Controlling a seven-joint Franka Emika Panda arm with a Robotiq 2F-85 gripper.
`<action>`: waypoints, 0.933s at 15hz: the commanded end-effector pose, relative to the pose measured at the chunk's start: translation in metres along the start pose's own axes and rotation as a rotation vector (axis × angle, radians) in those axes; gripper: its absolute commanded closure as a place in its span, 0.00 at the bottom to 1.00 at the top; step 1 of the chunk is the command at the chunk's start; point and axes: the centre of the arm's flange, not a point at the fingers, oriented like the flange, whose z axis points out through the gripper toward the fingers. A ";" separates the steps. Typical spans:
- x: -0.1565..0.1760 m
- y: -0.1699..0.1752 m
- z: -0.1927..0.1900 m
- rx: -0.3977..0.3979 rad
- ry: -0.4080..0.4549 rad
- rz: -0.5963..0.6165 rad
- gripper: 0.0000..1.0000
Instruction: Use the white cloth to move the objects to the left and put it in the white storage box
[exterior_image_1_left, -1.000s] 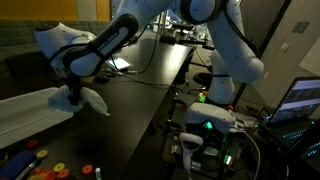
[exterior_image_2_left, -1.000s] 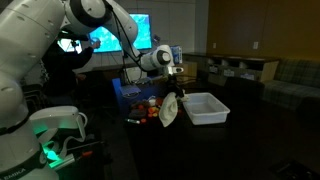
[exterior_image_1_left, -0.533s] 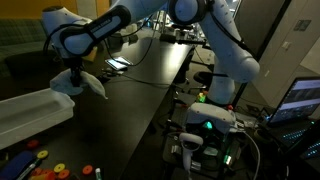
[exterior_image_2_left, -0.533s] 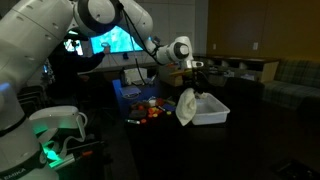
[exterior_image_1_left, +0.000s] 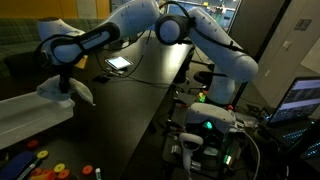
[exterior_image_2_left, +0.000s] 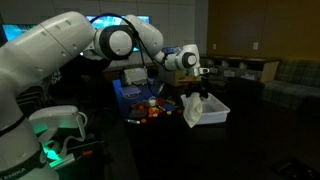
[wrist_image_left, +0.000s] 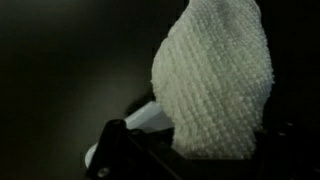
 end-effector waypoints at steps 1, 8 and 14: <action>0.072 0.012 0.005 0.058 0.139 0.119 0.91; 0.096 0.032 -0.043 0.152 0.316 0.359 0.91; 0.102 0.038 -0.078 0.234 0.487 0.534 0.90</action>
